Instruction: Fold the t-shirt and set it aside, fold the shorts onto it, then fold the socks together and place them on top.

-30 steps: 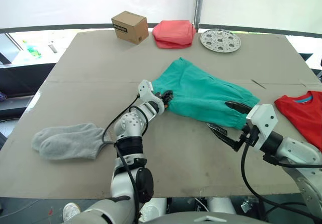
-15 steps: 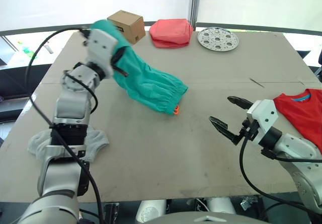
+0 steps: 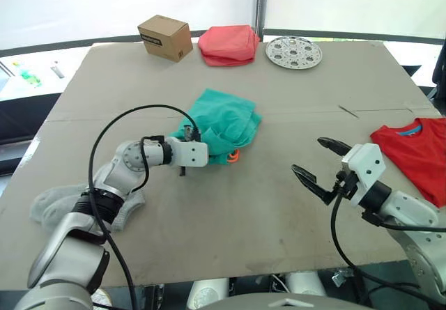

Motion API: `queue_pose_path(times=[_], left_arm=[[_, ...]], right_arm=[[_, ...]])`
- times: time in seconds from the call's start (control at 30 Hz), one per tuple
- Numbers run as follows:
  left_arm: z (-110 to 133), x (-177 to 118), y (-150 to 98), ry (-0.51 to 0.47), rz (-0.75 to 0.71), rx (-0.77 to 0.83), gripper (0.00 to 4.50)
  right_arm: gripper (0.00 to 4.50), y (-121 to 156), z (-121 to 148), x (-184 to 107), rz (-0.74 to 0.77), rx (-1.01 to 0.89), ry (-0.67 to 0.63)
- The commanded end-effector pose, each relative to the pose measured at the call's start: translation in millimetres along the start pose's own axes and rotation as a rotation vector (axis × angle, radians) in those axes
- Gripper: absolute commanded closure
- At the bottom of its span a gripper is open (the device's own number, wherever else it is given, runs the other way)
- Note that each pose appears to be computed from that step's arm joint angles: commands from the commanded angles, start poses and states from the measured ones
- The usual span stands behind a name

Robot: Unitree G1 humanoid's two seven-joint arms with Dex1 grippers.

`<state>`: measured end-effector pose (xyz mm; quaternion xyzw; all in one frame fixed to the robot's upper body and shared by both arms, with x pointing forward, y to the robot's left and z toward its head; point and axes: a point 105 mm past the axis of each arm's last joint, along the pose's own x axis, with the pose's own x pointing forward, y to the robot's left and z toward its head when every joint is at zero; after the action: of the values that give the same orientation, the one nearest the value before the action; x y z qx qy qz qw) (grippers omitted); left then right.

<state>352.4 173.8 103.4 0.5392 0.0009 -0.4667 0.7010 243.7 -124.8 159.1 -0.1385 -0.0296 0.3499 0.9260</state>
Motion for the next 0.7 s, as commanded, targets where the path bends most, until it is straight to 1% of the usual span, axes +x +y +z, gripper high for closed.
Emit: queue_pose_path(times=[0.03, 0.1, 0.13, 0.17, 0.2, 0.23, 0.27, 0.3, 0.33, 0.37, 0.4, 0.43, 0.5, 0.6, 0.63, 0.67, 0.7], left_arm=[[-1.1, -11.9, 9.8, -0.007, 0.01, 0.065, 4.47], [0.8, -13.4, 12.4, -0.017, 0.027, 0.057, 4.47], [1.7, -16.1, 12.8, -0.026, 0.025, 0.029, 4.47], [5.2, -20.3, 14.7, -0.058, 0.034, -0.04, 4.47], [10.5, -25.1, 15.4, -0.104, 0.03, -0.138, 3.75], [17.5, -31.8, 12.3, -0.154, -0.001, -0.229, 3.55], [24.9, -39.5, 10.6, -0.206, -0.028, -0.358, 3.12], [34.7, -50.2, 12.7, -0.27, -0.049, -0.533, 2.61], [44.8, -59.3, 12.9, -0.323, -0.09, -0.671, 2.1], [57.6, -72.3, 11.0, -0.379, -0.168, -0.795, 1.59], [66.9, -84.1, 9.7, -0.41, -0.236, -0.887, 1.28], [72.2, -93.2, 16.0, -0.441, -0.248, -0.959, 1.28], [75.7, -103.9, 31.0, -0.489, -0.219, -1.08, 1.28], [65.5, -103.2, 53.4, -0.5, -0.062, -1.15, 1.28], [58.4, -101.0, 61.6, -0.488, 0.004, -1.178, 1.28], [46.7, -97.6, 68.0, -0.442, 0.082, -1.202, 1.28], [36.7, -94.3, 70.5, -0.397, 0.132, -1.212, 0.99]], right_arm=[[0.0, 1.2, 12.4, -0.3, -0.008, -0.031, -0.049], [0.0, 1.8, 11.4, 2.1, -0.003, -0.025, -0.049], [0.0, 2.2, 11.2, 3.0, -0.001, -0.022, -0.049], [0.0, 2.8, 10.8, 3.7, 0.002, -0.015, -0.05], [0.0, 3.7, 10.2, 4.4, 0.005, -0.004, -0.051], [0.0, 5.0, 8.7, 5.1, 0.013, 0.003, -0.048], [0.0, 5.9, 6.4, 5.9, 0.019, 0.014, -0.039], [0.0, 6.7, 4.0, 6.5, 0.026, 0.018, -0.031], [0.0, 7.3, 2.6, 6.9, 0.033, 0.019, -0.026], [0.0, 7.3, 1.8, 7.8, 0.036, 0.021, -0.025], [0.0, 6.6, 1.6, 9.2, 0.035, 0.023, -0.028], [0.0, 5.6, 1.4, 11.5, 0.035, 0.026, -0.031], [0.0, 6.3, 1.1, 16.1, 0.051, 0.02, -0.037], [0.0, 5.6, 3.0, 22.8, 0.058, 0.027, -0.048], [0.0, 4.6, 4.6, 25.4, 0.058, 0.038, -0.053], [0.0, 3.5, 5.9, 28.2, 0.058, 0.049, -0.058], [0.0, 2.6, 7.0, 31.2, 0.059, 0.061, -0.06]])
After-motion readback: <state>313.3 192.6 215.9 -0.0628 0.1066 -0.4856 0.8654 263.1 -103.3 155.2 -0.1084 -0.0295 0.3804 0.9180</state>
